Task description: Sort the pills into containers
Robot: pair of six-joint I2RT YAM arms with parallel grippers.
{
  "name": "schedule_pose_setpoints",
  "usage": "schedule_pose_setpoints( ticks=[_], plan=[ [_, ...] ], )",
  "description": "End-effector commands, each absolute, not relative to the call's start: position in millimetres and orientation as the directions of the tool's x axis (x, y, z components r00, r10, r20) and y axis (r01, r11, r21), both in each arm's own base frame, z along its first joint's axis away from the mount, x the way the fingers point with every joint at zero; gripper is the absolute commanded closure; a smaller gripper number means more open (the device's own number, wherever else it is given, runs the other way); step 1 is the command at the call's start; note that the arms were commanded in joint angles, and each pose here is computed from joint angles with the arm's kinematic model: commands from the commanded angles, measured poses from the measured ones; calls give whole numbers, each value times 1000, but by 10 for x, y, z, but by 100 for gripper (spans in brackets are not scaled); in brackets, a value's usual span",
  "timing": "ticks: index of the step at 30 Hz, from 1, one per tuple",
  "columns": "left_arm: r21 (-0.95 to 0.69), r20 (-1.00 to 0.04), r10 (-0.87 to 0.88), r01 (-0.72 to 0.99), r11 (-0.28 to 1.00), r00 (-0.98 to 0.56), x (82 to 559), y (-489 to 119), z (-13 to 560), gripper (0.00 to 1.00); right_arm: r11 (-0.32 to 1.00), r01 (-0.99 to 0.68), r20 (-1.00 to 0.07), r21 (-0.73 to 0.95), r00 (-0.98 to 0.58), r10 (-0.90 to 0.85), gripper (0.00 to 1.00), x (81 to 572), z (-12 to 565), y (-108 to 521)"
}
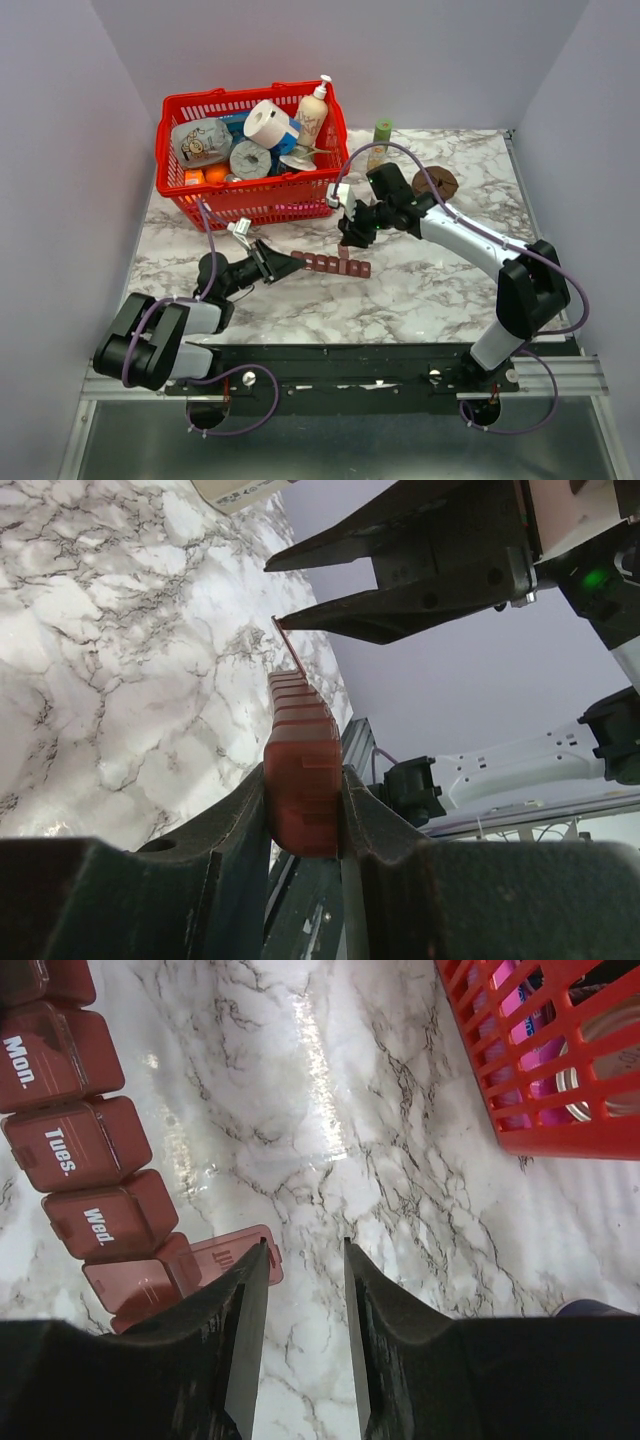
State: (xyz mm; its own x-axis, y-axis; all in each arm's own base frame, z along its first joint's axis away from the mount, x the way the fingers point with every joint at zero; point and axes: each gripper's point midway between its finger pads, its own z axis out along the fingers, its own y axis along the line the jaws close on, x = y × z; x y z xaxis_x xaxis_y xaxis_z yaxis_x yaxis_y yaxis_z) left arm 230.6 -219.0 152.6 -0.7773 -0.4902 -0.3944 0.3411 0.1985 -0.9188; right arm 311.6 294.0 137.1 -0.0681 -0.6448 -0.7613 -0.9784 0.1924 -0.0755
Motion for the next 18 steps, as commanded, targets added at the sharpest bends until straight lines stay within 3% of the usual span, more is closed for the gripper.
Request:
schedule_pose_setpoints(
  ticks=[1, 5, 8, 10, 13, 18],
  plan=[
    [-861, -486, -477, 493, 121, -732, 2209, -2227, 1847, 100, 268, -955, -774, -127, -73, -629, 51, 3289, 1481, 2894],
    [-865, -486, -479, 480, 147, -731, 2238, -2217, 1783, 100, 203, -975, -850, -91, -30, -525, 31, 3087, 1966, 2937],
    [-868, -487, -485, 463, 179, -726, 2281, -2206, 1730, 100, 20, -994, -867, -112, 88, -490, 19, 2726, 2164, 2894],
    [-869, -487, -496, 456, 193, -719, 2314, -2195, 1729, 100, -113, -985, -862, -129, 168, -478, 13, 2472, 2085, 2839],
    [-871, -484, -506, 446, 204, -714, 2353, -2187, 1730, 100, -192, -971, -836, -144, 224, -501, 7, 2306, 1785, 2726],
    [-882, -464, -519, 429, 196, -718, 2360, -2179, 1727, 100, -165, -956, -762, -242, 292, -578, 2, 2358, 1367, 2619]
  ],
)
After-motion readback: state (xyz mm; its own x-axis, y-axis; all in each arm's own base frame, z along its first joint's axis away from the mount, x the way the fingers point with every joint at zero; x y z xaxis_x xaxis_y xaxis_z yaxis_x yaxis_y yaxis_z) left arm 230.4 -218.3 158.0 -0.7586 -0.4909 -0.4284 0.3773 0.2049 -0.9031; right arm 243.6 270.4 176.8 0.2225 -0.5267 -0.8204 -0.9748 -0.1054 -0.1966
